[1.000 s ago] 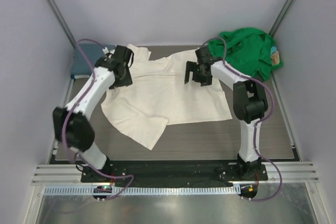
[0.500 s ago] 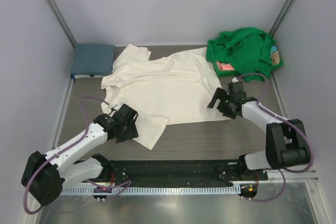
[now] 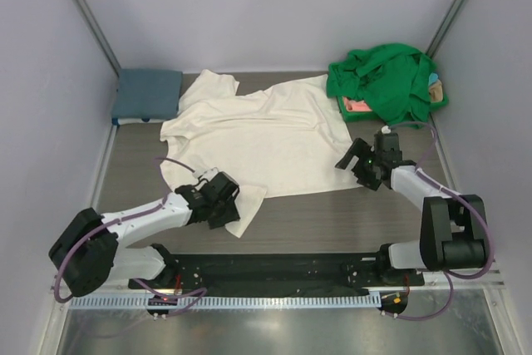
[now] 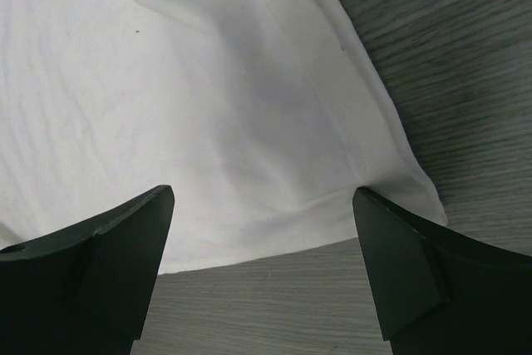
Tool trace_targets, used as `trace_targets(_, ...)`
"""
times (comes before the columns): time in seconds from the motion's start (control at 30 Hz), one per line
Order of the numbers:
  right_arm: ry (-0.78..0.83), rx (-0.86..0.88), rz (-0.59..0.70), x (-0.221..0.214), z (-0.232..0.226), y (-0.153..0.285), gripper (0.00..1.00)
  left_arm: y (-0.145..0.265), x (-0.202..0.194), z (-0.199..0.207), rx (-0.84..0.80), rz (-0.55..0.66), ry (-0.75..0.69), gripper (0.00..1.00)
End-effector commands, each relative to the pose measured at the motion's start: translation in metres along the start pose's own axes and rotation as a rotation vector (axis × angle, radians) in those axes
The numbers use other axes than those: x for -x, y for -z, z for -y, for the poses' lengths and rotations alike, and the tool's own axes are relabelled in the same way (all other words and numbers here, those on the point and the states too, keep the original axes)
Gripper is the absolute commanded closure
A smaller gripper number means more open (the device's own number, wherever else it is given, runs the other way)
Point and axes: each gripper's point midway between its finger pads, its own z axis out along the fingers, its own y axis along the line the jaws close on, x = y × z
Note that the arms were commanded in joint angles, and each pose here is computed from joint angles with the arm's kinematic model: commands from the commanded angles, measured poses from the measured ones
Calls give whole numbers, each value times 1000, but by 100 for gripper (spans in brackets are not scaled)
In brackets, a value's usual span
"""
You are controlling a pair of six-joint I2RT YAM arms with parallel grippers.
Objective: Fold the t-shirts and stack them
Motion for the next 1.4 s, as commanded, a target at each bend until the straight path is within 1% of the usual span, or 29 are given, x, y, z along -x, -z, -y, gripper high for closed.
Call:
trace_targets(0.0, -22, -20, -2, 3, 7, -7, 5, -17, -4, -4, 35, 12, 8, 67)
trace_targets(0.03, -34, -27, -5, 1, 11, -8, 8, -16, 1, -2, 33, 37, 6, 79)
trace_targets(0.07, -33, -21, -3, 0, 10, -10, 14, -15, 3, -1, 29, 47, 5, 95)
trace_targets(0.1, -41, -34, -2, -1, 14, -10, 18, -12, 7, 1, 15, 65, 7, 100)
trace_targets(0.17, -45, -45, -9, -6, 18, -10, 28, -9, 12, -4, 32, 94, 10, 100)
trace_targets(0.27, -57, -70, -4, -13, 26, -5, 32, -1, 18, -10, 55, 122, 4, 100)
trace_targets(0.3, -59, -77, 0, -15, 29, -3, 32, 2, 17, -14, 72, 120, -1, 100)
trace_targets(0.33, -57, -86, 44, -10, 31, 5, 30, 7, 20, -13, 62, 132, -3, 100)
trace_targets(0.37, -59, -102, 59, -9, 34, 10, 27, 10, 23, -12, 61, 145, -5, 100)
trace_targets(0.43, -53, -116, 117, -3, 37, 22, 23, 18, 25, -16, 63, 156, -8, 100)
trace_targets(0.47, -49, -143, 183, 7, 40, 36, 21, 21, 27, -16, 62, 162, -11, 100)
trace_targets(0.53, -30, -176, 212, 11, 45, 48, 20, 27, 30, -19, 65, 181, -12, 100)
trace_targets(0.57, -25, -185, 254, 17, 46, 57, 20, 29, 31, -20, 66, 187, -13, 100)
trace_targets(0.63, -31, -188, 248, 14, 47, 59, 19, 33, 34, -22, 69, 199, -20, 100)
trace_targets(0.73, -52, -210, 197, 4, 53, 48, 21, 38, 36, -22, 66, 210, -17, 100)
trace_targets(0.83, -66, -218, 148, -7, 58, 36, 27, 43, 39, -20, 56, 217, -16, 100)
trace_targets(0.87, -69, -204, 160, -5, 57, 32, 30, 44, 39, -21, 57, 217, -16, 100)
trace_targets(1.03, -70, -226, 125, -13, 64, 19, 35, 54, 41, -23, 49, 229, -11, 100)
trace_targets(1.1, -70, -218, 128, -12, 63, 16, 39, 57, 42, -27, 55, 234, -7, 100)
trace_targets(1.13, -70, -213, 129, -11, 62, 15, 42, 61, 43, -28, 49, 243, -2, 100)
trace_targets(1.17, -69, -210, 130, -10, 61, 14, 48, 65, 45, -29, 51, 252, 6, 100)
trace_targets(1.3, -59, -209, 127, -8, 60, 11, 66, 88, 47, -41, 63, 272, 15, 100)
trace_targets(1.33, -56, -205, 126, -8, 60, 10, 74, 93, 48, -43, 65, 280, 22, 100)
trace_targets(1.37, -54, -194, 127, -7, 57, 10, 90, 105, 50, -47, 55, 295, 33, 100)
